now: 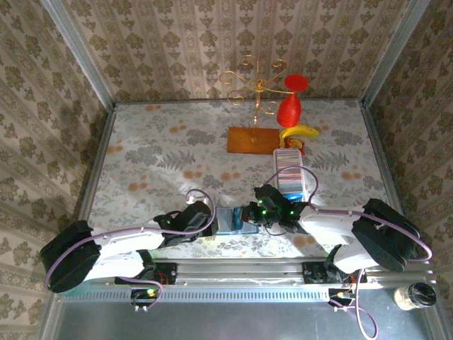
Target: Put the credit cards into the card holder
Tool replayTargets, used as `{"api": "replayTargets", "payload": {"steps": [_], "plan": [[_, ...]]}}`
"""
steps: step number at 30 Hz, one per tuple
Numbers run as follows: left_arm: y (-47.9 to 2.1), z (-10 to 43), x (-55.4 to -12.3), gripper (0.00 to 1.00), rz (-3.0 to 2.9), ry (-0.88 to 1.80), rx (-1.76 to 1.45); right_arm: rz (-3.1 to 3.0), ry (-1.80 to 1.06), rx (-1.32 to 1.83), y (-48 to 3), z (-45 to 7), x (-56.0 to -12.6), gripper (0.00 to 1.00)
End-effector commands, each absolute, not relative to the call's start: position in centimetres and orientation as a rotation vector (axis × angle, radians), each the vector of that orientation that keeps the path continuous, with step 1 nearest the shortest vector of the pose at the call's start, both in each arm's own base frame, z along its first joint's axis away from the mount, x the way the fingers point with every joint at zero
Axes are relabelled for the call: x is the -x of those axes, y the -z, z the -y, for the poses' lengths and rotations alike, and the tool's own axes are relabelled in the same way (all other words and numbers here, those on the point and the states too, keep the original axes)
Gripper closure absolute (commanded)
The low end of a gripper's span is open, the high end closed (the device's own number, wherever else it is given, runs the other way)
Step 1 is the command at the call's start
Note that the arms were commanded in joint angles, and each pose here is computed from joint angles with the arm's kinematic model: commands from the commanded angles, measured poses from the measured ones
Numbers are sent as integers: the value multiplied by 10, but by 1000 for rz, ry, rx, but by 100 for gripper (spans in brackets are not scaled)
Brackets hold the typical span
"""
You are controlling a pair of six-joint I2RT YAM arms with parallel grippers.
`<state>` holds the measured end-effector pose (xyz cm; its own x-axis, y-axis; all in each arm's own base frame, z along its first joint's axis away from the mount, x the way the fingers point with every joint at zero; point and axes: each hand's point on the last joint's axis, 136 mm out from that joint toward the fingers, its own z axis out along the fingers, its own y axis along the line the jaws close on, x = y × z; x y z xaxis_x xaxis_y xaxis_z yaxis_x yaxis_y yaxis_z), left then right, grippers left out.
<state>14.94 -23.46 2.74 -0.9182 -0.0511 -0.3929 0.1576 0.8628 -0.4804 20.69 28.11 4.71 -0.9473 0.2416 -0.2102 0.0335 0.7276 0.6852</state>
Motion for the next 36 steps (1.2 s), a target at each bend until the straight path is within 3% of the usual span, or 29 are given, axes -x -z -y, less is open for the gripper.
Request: {"api": "replayTargets", "payload": {"steps": [1,36], "plan": [[-32,240,-151,77,-2633,746,-73,-2623,-1034,-237,-51,-286,-214,100],[-27,241,-149,81,-2648,734,-80,-2574,-1049,-198,-61,-282,-214,100]]}}
